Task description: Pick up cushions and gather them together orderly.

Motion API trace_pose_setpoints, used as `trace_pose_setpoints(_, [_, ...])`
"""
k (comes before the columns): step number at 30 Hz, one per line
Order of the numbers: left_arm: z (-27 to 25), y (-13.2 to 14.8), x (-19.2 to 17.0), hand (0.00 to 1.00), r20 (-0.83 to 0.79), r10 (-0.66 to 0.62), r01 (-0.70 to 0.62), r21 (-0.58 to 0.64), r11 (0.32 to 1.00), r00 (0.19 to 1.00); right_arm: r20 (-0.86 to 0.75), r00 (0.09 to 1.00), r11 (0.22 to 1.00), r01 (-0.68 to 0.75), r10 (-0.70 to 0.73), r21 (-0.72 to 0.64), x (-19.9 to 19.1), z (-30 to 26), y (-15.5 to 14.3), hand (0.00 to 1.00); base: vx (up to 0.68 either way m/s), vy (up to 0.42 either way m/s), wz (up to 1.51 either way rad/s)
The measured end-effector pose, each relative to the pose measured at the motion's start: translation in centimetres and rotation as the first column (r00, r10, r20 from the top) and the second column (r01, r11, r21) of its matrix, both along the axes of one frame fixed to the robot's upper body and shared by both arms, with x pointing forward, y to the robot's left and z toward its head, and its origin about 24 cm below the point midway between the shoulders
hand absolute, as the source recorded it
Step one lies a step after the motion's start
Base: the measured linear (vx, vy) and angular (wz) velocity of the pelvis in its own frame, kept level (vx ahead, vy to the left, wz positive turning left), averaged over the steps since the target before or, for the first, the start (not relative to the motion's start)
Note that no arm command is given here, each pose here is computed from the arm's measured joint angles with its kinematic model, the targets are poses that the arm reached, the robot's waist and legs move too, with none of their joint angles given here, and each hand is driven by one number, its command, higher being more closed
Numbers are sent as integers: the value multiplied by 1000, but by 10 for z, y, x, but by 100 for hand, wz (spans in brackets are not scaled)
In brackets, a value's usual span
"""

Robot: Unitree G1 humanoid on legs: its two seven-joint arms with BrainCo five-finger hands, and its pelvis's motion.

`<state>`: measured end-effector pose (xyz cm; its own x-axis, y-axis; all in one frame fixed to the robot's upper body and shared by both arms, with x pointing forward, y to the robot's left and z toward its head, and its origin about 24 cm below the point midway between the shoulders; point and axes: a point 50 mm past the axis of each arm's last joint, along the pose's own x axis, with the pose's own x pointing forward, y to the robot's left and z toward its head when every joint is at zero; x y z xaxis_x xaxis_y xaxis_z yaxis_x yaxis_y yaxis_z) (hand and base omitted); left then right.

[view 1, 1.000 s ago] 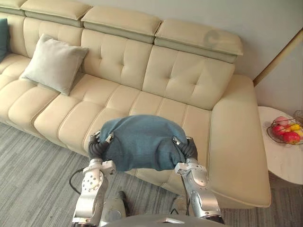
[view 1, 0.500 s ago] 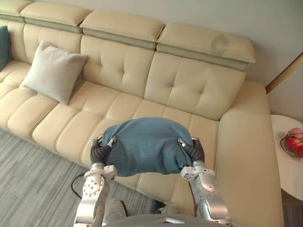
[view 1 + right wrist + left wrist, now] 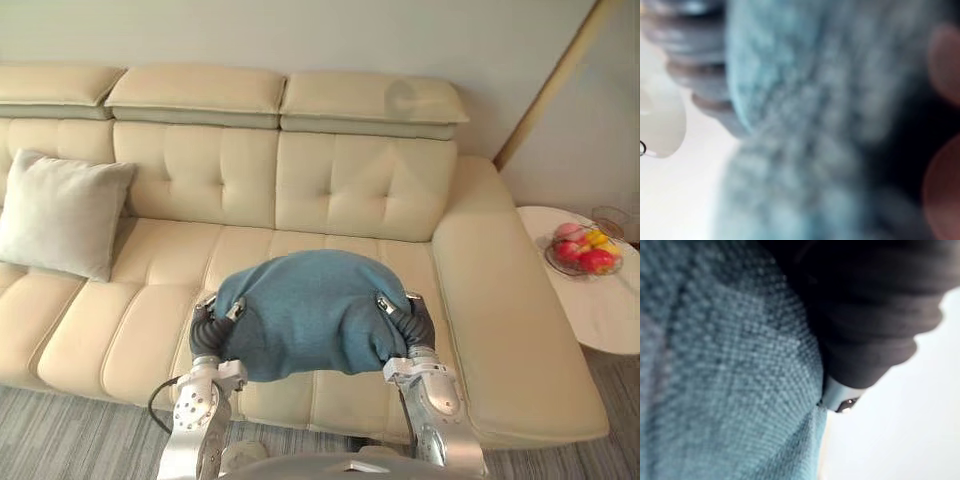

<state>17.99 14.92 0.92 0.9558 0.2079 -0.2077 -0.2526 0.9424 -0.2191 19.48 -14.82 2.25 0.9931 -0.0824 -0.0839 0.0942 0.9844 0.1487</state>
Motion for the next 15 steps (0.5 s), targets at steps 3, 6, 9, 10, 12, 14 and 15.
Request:
trace_pose_setpoints(3, [1, 0, 1, 100, 2, -5, 5, 20, 1000, 1000, -3, 1000, 1000, 1, -1, -14, 0, 0, 0, 100, -86, 5, -48])
trace_pose_setpoints(6, [6, -1, 8, 100, 29, -2, 1, 28, 1000, 1000, 16, 1000, 1000, 8, -7, -24, 5, 4, 3, 100, -54, 7, -34])
trace_pose_setpoints(9, [20, 0, 25, 100, 92, 21, -26, 49, 998, 996, 89, 996, 998, -1, 6, -61, 21, 19, 9, 100, -59, 5, -22])
trace_pose_setpoints(10, [30, -1, 36, 100, 136, 30, -38, 59, 998, 990, 142, 990, 997, 2, 8, -71, 33, 31, 12, 100, -24, -6, -14])
trace_pose_setpoints(12, [44, -3, 50, 100, 193, 45, -59, 68, 996, 980, 196, 981, 997, 18, -4, -71, 47, 44, 16, 100, -62, -14, -2])
trace_pose_setpoints(14, [58, -7, 68, 100, 247, 63, -85, 78, 993, 967, 248, 968, 997, 46, -28, -67, 60, 57, 19, 100, -84, -7, 6])
trace_pose_setpoints(15, [65, -8, 75, 100, 271, 69, -96, 87, 992, 960, 277, 960, 996, 59, -38, -67, 64, 65, 21, 100, -124, -24, 14])
